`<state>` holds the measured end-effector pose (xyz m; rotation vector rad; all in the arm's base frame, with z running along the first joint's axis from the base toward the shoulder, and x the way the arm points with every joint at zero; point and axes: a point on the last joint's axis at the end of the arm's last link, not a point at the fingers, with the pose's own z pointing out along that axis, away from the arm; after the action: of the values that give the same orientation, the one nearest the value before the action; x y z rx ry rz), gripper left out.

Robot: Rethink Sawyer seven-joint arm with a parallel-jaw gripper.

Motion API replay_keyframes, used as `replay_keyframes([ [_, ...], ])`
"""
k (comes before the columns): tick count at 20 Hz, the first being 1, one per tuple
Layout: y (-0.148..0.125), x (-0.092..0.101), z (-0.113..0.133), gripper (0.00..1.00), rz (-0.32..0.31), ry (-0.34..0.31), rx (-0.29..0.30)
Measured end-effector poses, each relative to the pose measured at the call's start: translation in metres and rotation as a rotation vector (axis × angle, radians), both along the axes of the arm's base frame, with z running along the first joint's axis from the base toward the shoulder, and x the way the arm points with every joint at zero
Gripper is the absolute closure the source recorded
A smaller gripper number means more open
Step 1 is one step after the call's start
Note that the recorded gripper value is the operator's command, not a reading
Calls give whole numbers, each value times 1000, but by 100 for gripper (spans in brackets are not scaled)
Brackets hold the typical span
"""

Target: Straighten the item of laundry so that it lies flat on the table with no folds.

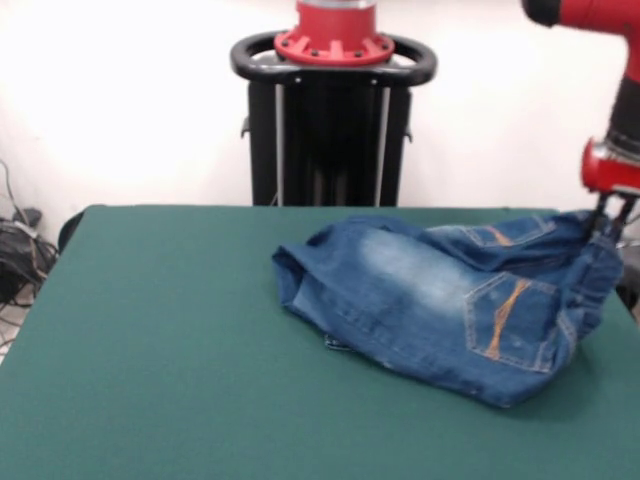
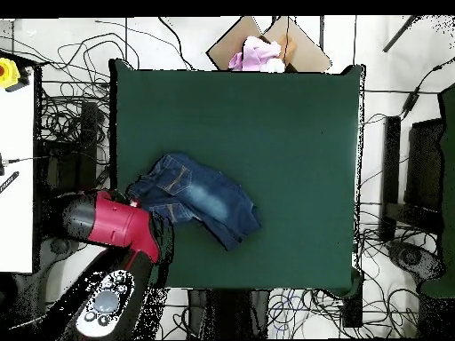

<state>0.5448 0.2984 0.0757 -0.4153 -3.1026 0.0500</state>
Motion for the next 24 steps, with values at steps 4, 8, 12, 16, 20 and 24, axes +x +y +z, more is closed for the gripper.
replay_keyframes([
  [4, 16, -3, 13, 100, 4, 22, 41],
  [8, 30, -7, 35, 100, 0, 60, 90],
  [12, 45, -12, 65, 100, 0, 98, 147],
  [16, 54, -15, 97, 100, -10, 124, 190],
  [20, 69, -18, 129, 100, -33, 128, 237],
  [24, 87, -19, 152, 100, -58, 116, 286],
])
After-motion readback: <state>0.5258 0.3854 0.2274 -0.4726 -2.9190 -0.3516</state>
